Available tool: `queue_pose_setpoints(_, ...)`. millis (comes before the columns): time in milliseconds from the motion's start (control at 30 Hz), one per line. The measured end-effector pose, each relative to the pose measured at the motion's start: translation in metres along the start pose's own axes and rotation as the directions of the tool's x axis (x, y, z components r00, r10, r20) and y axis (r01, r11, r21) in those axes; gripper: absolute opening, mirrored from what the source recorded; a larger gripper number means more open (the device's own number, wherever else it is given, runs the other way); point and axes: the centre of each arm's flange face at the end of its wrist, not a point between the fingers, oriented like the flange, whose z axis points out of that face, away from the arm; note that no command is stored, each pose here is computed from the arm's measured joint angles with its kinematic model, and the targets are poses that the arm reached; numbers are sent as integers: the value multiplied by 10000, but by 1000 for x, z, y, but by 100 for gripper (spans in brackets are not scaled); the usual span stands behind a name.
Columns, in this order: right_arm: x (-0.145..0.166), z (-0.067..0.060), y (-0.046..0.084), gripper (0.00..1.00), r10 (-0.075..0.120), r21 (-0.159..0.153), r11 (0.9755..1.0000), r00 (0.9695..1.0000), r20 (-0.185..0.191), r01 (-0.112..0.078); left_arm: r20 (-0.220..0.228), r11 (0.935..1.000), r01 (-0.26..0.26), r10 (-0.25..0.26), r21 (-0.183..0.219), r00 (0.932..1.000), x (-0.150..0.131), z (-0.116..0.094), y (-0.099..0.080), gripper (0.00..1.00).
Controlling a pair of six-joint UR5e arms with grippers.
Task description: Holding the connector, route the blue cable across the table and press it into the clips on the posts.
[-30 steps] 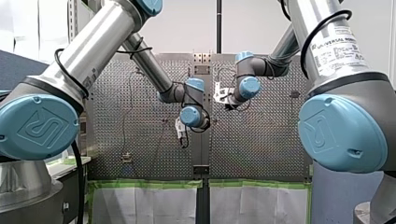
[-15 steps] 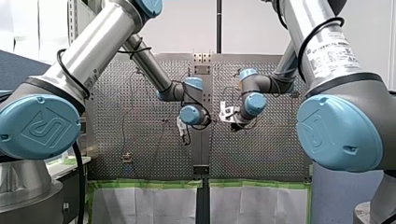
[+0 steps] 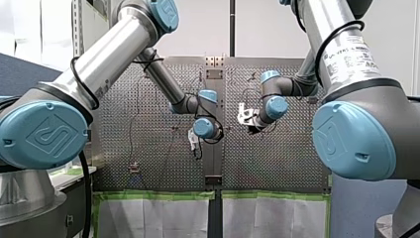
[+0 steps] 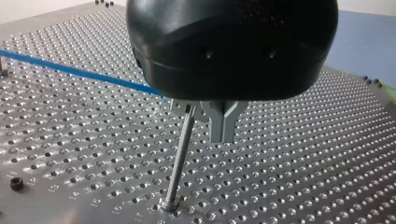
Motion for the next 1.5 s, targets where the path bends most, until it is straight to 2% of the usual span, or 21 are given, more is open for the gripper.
queue_pose_setpoints(167,5,3,11,0,60,-76,10000,9999,-89,-61,103,10000,31,-31,-23,9999,-6,7,2,0)
queue_pose_setpoints(367,11,6,21,0,106,-160,9998,9997,-198,-109,217,9998,86,-90,166,9997,-17,18,3,0)
queue_pose_setpoints(533,16,8,30,0,143,-246,9996,9995,-287,-150,56,9998,51,-52,209,10000,-15,29,7,0)
queue_pose_setpoints(733,20,11,42,0,200,-422,9989,9991,-363,-215,-262,10000,-14,14,6,9997,-4,48,19,0)
queue_pose_setpoints(933,22,13,56,0,260,-640,9975,9988,-420,-287,-225,9998,-17,12,-201,9997,-18,64,27,0)
queue_pose_setpoints(1000,22,14,60,0,274,-695,9971,9986,-454,-305,-99,9998,3,-5,-199,10000,-26,70,26,14)
queue_pose_setpoints(1033,23,14,63,0,279,-710,9970,9984,-491,-313,-38,9998,15,-15,-191,10000,-30,72,25,14)
queue_pose_setpoints(1100,24,15,66,0,284,-700,9970,9980,-557,-323,67,9998,35,-34,-183,10000,-36,76,24,27)
queue_pose_setpoints(1133,24,16,68,0,289,-672,9972,9978,-601,-329,88,9998,39,-38,-182,10000,-38,77,24,27)
queue_pose_setpoints(1167,25,16,70,0,289,-652,9973,9976,-629,-330,99,9998,41,-39,-184,9999,-39,78,24,32)
queue_pose_setpoints(1200,25,17,71,0,290,-633,9974,9975,-651,-332,97,9998,40,-38,-184,9999,-40,78,23,50)
queue_pose_setpoints(1233,25,17,73,0,291,-623,9975,9973,-670,-333,91,9998,35,-33,-186,10000,-40,78,23,50)
queue_pose_setpoints(1300,26,17,75,0,289,-621,9975,9972,-684,-331,26,9997,6,-6,-248,10000,-40,77,22,72)
queue_pose_setpoints(1333,26,18,76,0,282,-627,9975,9972,-689,-325,-20,9996,-18,17,-292,10000,-39,76,22,72)
queue_pose_setpoints(1367,26,18,76,0,278,-637,9975,9972,-690,-323,-80,9993,-66,63,-359,9999,-38,74,21,89)
queue_pose_setpoints(1400,26,18,77,0,275,-641,9974,9972,-692,-320,-137,9991,-119,114,-416,9998,-38,73,21,100)
queue_pose_setpoints(1500,25,18,77,0,262,-643,9975,9973,-688,-306,-350,9974,-379,358,-606,9987,-35,69,21,100)
